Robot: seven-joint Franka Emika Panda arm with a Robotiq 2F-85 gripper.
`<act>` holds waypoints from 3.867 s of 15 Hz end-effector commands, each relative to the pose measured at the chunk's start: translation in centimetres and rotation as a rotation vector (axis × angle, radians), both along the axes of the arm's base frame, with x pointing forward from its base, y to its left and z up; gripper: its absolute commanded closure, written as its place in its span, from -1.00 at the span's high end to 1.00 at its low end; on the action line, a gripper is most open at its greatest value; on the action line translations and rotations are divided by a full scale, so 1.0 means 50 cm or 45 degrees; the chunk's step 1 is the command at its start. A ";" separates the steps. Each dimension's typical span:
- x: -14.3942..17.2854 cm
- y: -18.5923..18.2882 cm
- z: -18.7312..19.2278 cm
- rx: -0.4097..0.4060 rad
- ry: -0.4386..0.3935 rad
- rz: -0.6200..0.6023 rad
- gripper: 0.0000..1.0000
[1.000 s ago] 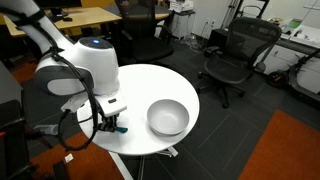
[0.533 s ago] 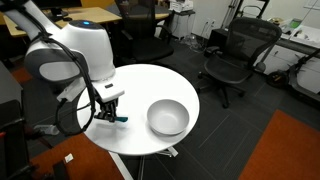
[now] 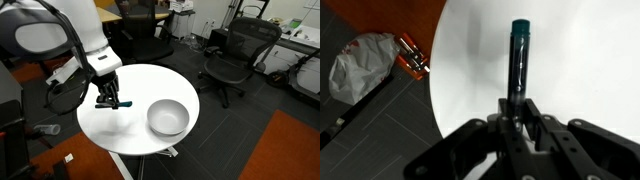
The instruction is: Put the pen in the grey bowl
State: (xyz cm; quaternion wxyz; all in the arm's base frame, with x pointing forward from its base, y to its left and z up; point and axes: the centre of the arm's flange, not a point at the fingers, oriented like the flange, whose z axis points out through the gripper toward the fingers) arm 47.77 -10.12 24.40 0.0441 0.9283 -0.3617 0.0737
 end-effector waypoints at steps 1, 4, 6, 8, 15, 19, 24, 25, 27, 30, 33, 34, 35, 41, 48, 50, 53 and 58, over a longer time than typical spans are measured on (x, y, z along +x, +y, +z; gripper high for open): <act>0.003 -0.005 0.086 -0.041 -0.059 0.008 -0.91; 0.034 -0.025 0.125 -0.072 -0.123 0.018 -0.91; 0.056 -0.043 0.146 -0.081 -0.156 0.009 -0.91; 0.077 -0.062 0.162 -0.093 -0.175 -0.007 -0.91; 0.147 -0.116 0.174 -0.116 -0.187 -0.035 -0.91; 0.187 -0.141 0.135 -0.114 -0.177 -0.058 -0.91; 0.233 -0.177 0.091 -0.086 -0.159 -0.101 -0.91; 0.242 -0.186 0.085 -0.080 -0.159 -0.107 -0.91; 0.261 -0.201 0.077 -0.064 -0.161 -0.125 -0.91; 0.285 -0.229 0.064 -0.038 -0.151 -0.160 -0.91; 0.302 -0.250 0.045 -0.012 -0.115 -0.184 -0.91; 0.306 -0.255 0.039 -0.005 -0.102 -0.188 -0.91; 0.310 -0.260 0.031 0.001 -0.086 -0.197 -0.91; 0.325 -0.257 0.001 0.029 -0.032 -0.219 -0.01; 0.332 -0.259 0.004 0.034 -0.028 -0.226 0.99; 0.334 -0.260 0.005 0.043 -0.029 -0.229 1.00; 0.321 -0.253 -0.001 0.009 -0.042 -0.237 1.00; 0.322 -0.254 -0.002 0.010 -0.039 -0.238 1.00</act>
